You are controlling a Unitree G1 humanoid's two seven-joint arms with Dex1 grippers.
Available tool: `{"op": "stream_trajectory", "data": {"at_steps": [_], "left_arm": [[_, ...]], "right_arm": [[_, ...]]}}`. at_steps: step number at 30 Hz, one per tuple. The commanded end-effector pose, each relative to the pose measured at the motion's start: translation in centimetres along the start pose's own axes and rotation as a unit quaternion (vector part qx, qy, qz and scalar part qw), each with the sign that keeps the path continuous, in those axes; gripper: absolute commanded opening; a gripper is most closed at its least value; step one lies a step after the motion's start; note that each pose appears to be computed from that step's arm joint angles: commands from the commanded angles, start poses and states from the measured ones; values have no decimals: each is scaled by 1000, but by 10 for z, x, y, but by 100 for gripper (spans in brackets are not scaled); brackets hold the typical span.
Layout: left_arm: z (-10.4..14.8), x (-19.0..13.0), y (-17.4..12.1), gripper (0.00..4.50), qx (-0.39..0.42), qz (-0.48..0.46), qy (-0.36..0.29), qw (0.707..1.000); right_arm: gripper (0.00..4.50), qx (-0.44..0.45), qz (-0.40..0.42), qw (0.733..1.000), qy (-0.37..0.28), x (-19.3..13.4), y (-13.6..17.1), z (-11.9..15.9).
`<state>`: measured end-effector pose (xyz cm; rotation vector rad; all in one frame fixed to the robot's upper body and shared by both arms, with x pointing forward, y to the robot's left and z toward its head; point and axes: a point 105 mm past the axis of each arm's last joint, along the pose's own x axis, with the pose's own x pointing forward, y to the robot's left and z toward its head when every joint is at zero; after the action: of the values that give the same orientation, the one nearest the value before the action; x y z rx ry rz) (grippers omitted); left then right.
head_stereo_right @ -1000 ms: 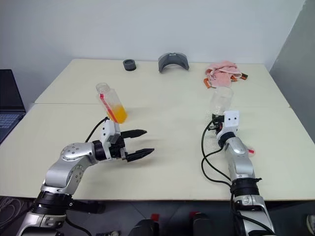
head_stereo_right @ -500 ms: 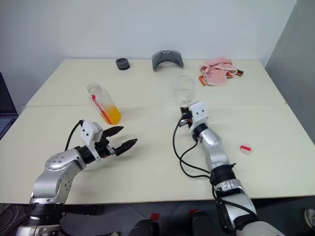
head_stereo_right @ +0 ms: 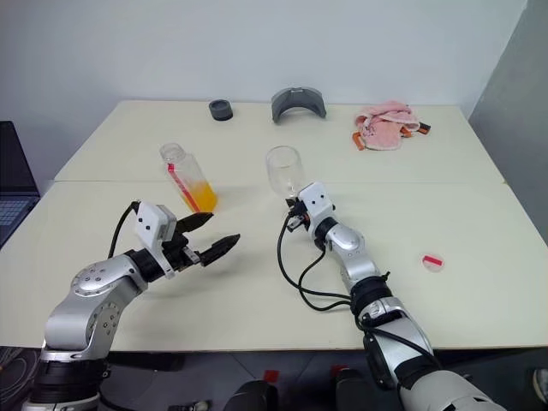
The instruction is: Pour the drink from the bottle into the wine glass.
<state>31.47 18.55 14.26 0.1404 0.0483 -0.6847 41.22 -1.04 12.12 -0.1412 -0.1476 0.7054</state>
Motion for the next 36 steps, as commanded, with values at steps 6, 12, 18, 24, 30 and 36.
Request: {"op": "stream_trajectory", "data": {"at_steps": [6,12,18,24,30,36], "left_arm": [[14,3,-3,450,21,-12,-17,1000],[10,3,-2,450,20,-11,-18,1000],[5,1,1,450,12,-5,-21,1000],[-25,-7,19,450,4,92,-2,996],[-43,-27,54,450,-15,235,-19,972],[-34,-31,74,450,-6,246,-32,969]], "right_arm": [[253,-9,-10,1000,-19,1,-5,11],[444,-5,-7,1000,-21,0,-3,11],[444,-2,-4,1000,-16,-5,-4,6],[444,1,23,1000,14,-39,-8,-11],[444,-2,105,994,21,-85,13,4],[444,-25,150,988,24,-107,29,27]]}}
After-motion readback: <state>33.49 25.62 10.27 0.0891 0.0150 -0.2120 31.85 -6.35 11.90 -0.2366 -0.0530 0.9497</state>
